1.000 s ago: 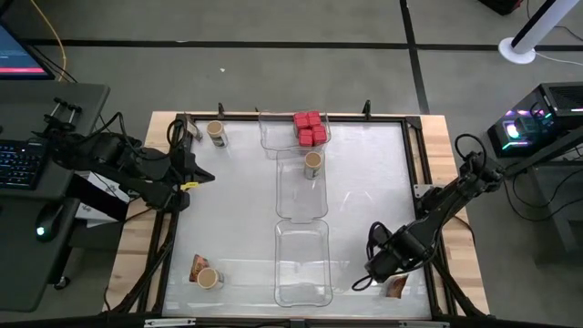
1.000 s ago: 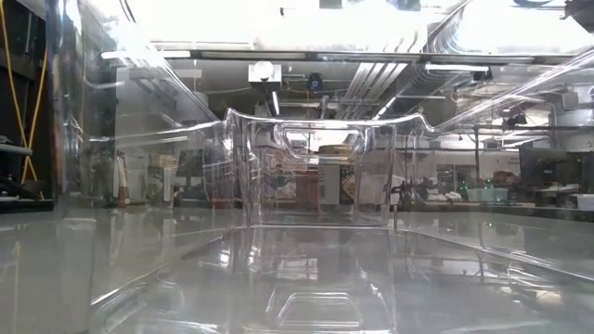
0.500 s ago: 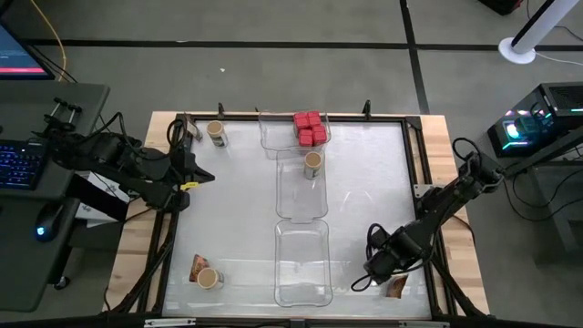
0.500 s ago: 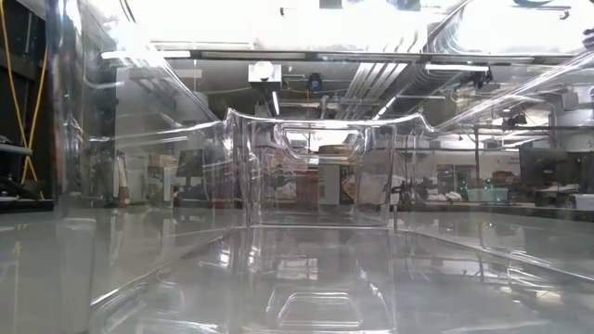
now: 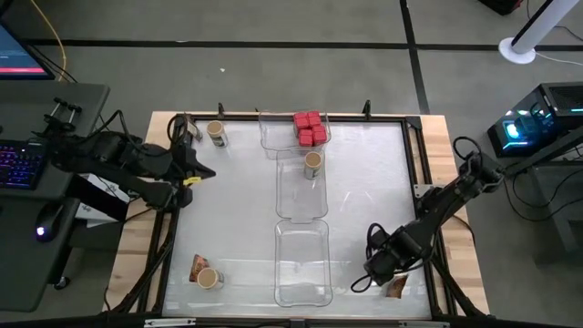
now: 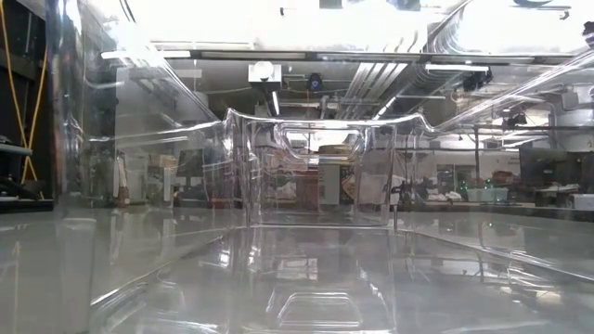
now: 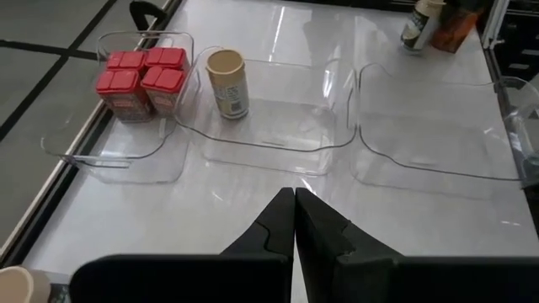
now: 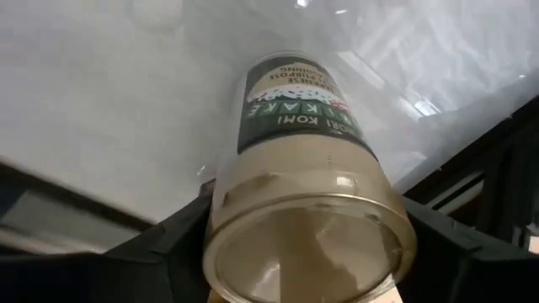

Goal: Sort spices by type
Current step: Put the bottom right gold seasoning bottle into the center transparent bin

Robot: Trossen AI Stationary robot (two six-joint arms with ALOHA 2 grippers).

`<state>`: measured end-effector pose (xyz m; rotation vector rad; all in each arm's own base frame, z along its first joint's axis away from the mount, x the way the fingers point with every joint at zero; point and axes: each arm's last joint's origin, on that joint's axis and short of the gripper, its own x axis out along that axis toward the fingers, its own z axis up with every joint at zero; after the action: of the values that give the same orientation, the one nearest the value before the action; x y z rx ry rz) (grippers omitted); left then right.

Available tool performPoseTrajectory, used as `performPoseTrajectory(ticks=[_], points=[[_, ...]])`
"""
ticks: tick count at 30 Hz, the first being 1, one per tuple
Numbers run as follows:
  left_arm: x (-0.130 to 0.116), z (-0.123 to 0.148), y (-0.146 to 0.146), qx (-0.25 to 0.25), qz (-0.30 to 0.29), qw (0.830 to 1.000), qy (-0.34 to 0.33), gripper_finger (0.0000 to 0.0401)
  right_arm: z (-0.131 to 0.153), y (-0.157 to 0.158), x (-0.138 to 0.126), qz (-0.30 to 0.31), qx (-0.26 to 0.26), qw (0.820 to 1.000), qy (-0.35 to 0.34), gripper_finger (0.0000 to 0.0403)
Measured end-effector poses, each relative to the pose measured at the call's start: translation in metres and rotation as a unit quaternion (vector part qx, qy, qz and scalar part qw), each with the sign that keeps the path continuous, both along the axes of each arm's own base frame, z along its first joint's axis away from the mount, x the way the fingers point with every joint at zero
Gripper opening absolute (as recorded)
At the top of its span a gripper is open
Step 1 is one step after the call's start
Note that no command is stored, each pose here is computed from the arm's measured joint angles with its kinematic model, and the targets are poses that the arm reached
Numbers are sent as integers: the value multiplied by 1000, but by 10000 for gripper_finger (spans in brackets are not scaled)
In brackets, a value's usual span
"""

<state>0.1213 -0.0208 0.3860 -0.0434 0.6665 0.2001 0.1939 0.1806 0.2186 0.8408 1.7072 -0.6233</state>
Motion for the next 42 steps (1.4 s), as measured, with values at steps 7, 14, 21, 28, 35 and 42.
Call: performPoseTrajectory(ticks=[7,14,21,28,35,42], points=[[1,0,5,23,3,1000,4,0,59,-36,12,15,-45,998,-51,269],[3,2,10,17,27,999,-7,0,135,-114,50,19,-198,951,-236,269],[8,7,9,7,31,999,-44,0,139,-184,115,166,-187,925,-285,269],[10,11,9,3,32,997,-66,0,91,-220,167,339,-136,911,-192,269],[12,14,9,-1,33,996,-84,0,49,-233,196,422,-84,896,-107,269],[15,12,8,0,33,996,-78,0,27,-237,204,456,-91,883,-56,276]])
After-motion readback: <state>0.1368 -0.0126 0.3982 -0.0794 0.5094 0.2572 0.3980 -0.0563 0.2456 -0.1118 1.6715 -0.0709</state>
